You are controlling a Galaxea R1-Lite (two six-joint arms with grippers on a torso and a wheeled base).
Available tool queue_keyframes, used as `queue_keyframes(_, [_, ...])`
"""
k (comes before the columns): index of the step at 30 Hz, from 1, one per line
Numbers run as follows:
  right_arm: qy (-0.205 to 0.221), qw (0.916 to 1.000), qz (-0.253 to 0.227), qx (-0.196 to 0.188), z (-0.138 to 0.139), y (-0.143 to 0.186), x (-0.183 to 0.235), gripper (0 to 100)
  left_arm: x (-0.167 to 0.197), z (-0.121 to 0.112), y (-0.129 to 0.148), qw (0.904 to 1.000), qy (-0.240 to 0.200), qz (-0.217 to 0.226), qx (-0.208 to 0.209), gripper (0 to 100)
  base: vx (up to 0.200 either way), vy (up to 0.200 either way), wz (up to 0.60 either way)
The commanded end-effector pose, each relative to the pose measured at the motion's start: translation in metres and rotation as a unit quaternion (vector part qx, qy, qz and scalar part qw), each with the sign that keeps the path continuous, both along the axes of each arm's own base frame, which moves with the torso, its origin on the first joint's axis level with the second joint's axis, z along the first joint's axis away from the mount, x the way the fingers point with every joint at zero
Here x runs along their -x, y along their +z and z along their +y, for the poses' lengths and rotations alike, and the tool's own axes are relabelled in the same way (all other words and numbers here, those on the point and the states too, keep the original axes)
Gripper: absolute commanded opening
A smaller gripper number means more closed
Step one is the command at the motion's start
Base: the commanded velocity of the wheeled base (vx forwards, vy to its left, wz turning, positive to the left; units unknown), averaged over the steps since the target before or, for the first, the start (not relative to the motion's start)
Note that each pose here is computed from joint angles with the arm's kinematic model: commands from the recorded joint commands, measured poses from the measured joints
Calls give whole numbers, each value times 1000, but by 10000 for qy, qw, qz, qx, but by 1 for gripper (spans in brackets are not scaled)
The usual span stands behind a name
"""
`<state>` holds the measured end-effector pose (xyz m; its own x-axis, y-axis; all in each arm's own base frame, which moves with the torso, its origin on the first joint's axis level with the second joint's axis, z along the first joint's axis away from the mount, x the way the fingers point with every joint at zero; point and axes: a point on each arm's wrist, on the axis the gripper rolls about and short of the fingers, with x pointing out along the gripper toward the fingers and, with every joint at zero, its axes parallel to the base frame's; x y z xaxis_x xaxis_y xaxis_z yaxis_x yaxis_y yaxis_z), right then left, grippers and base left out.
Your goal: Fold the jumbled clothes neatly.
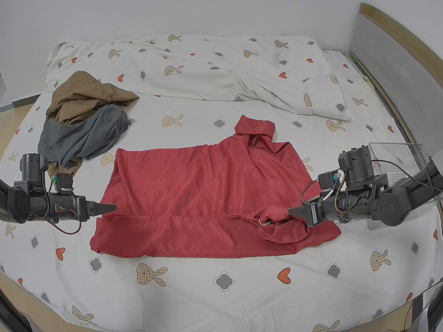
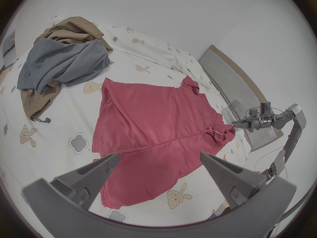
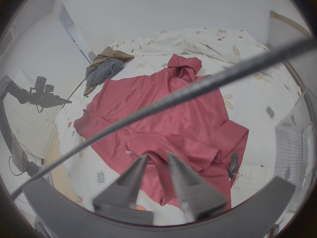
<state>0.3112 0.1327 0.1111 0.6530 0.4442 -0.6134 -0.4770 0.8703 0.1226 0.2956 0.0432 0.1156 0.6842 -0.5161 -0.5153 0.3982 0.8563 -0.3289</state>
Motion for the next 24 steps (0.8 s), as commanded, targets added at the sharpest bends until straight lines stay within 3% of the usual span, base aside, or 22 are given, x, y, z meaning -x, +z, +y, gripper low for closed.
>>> queue_keyframes(1, [-24,9999,98,41,-2,-5,2,100,0,0,1,10000,8,-14,-2,100,0,0,0])
queue_keyframes(7, [39,9995,-208,-233,-3,19,4,100,0,0,1,10000,8,-21,-3,100,0,0,0])
queue_keyframes(10, [55,9971,-147,-746,3,31,-1,100,1,0,1,10000,-4,-17,-7,100,0,0,0])
queue_keyframes(13, [-82,9901,131,-1394,11,38,-7,100,1,0,0,10000,-4,-10,-6,100,0,0,0])
queue_keyframes(16, [-154,9815,712,-1768,21,19,-22,100,1,-1,0,10000,-11,-2,-4,100,0,0,0])
queue_keyframes(24, [-305,9675,1573,-1956,39,-26,-39,100,1,0,0,10000,-4,5,-3,100,0,0,0])
